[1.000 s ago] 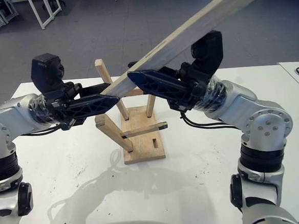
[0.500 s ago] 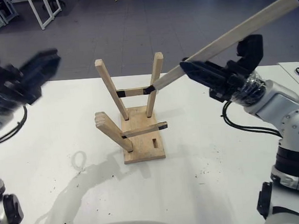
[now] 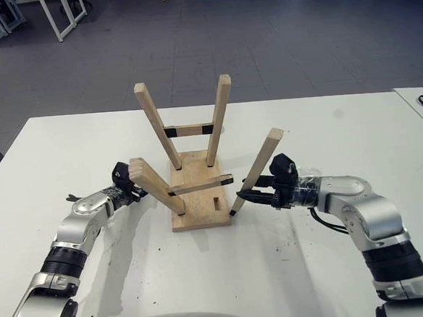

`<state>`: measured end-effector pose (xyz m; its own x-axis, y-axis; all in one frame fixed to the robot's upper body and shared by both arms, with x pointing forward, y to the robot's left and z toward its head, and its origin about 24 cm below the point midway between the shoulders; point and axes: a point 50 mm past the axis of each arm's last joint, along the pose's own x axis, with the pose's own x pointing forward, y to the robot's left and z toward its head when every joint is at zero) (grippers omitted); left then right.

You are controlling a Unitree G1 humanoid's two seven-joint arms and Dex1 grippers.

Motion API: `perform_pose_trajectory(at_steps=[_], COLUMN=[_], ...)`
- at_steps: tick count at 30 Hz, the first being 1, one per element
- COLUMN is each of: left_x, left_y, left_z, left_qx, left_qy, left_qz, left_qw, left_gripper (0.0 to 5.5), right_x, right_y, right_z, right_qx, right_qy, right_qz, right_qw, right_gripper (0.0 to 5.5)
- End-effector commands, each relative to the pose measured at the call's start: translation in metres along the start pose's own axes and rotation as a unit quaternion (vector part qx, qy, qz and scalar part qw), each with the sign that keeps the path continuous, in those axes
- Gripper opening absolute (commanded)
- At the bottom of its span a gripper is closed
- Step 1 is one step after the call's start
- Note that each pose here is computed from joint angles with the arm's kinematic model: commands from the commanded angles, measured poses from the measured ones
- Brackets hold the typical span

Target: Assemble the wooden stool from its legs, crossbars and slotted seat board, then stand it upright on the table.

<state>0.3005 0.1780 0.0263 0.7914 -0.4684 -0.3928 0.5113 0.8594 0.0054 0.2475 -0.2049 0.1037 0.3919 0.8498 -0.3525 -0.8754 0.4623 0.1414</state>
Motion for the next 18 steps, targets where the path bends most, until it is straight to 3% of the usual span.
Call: perform_pose_trajectory(at_steps=[1, 7, 12, 18], left_x=[0.000, -0.003, -0.004, 0.000], left_y=[0.007, 0.012, 0.011, 0.001], left_z=[-0.004, -0.013, -0.017, -0.016], left_qx=[0.006, -0.006, -0.004, -0.003], left_qy=[0.006, 0.011, 0.018, 0.018], left_qz=[0.008, 0.016, 0.010, -0.014], left_qw=[1.000, 1.000, 1.000, 1.000], left_gripper=[3.32, 3.32, 3.32, 3.32], right_x=[0.016, 0.035, 0.020, 0.045], right_y=[0.021, 0.057, 0.048, 0.036], right_z=[-0.008, 0.012, 0.039, 0.025], right_qx=[0.033, 0.043, 0.007, 0.021], right_qy=[-0.017, -0.068, -0.094, -0.095], right_qz=[0.048, 0.118, 0.090, 0.079], right_qw=[0.998, 0.990, 0.991, 0.992], right_gripper=[2.03, 2.03, 2.03, 2.03])
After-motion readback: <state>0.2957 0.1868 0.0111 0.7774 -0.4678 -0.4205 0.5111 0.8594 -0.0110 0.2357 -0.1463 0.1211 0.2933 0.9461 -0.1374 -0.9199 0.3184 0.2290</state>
